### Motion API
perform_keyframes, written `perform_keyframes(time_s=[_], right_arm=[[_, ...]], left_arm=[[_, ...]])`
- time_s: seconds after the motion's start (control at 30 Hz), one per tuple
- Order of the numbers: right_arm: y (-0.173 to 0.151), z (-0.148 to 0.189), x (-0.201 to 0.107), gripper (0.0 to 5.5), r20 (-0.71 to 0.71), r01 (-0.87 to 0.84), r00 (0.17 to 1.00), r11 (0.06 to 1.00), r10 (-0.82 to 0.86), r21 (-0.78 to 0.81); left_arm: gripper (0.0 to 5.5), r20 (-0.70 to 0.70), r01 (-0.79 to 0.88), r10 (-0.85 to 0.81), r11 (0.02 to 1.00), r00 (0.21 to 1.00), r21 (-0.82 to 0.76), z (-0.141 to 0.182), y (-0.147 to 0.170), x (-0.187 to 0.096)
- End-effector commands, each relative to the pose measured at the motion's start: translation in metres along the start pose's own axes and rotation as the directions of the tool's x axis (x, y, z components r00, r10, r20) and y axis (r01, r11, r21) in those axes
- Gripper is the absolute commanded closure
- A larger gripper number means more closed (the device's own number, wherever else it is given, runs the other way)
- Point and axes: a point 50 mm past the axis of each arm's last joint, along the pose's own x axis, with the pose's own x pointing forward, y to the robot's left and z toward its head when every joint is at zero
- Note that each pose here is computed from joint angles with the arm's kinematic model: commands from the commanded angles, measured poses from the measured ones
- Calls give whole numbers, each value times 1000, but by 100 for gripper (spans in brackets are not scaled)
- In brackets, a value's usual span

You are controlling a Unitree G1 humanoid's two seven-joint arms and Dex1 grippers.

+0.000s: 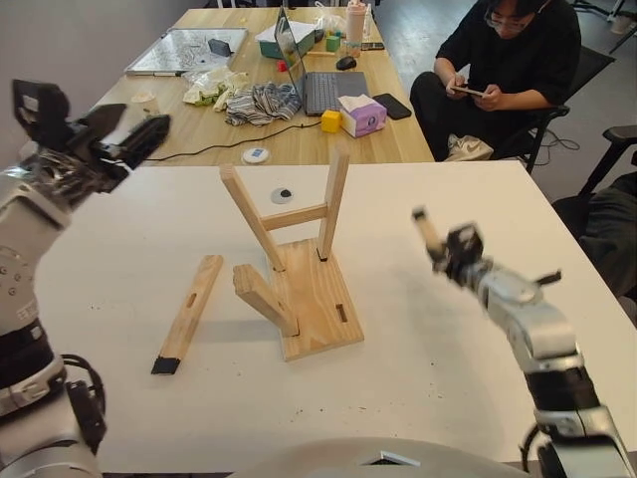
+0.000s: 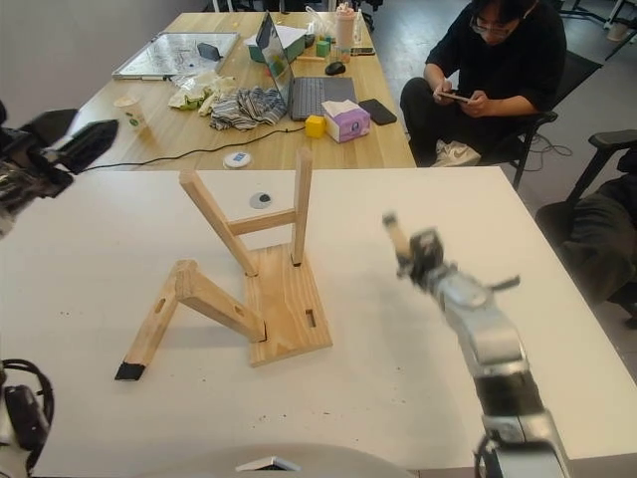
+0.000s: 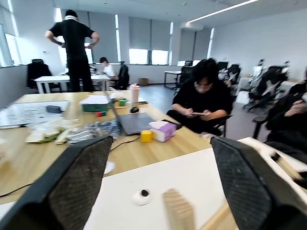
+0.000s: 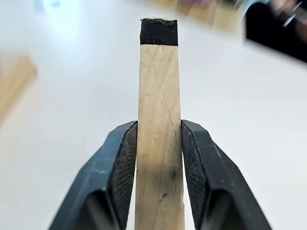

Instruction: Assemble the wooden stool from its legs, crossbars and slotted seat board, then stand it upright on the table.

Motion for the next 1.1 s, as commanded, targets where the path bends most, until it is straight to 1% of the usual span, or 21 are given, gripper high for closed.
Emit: perform_keyframes(time_s=[0.03,0.1,0.23,0.37,0.5,0.63,0.73,0.87,1.1], right_arm=[[22,85,5,418,440,-164,881,985,171,-53],[42,93,2,418,472,-232,842,965,260,-119],[68,89,-5,418,446,-319,808,923,384,-218],[79,85,-10,418,427,-354,788,894,443,-275],[84,85,-11,418,423,-372,782,888,457,-272],[87,84,-11,418,417,-380,780,883,466,-276],[89,83,-12,418,414,-385,779,881,471,-276],[92,82,-13,418,409,-393,779,878,475,-273],[91,75,-12,418,375,-392,800,881,469,-266]], left_arm=[[172,88,196,-187,974,978,-111,3,-47,20],[172,104,250,-235,952,966,-177,-2,-65,31],[172,120,279,-256,930,959,-240,-6,-84,52],[172,124,317,-294,911,948,-264,-4,-98,67],[172,164,390,-354,852,921,-349,3,-117,81],[172,196,441,-395,800,897,-406,9,-133,87],[172,176,424,-387,799,905,-427,-6,-139,89],[248,155,395,-366,799,918,-452,-38,-140,88],[362,208,377,-316,818,925,-434,-50,-136,89]])
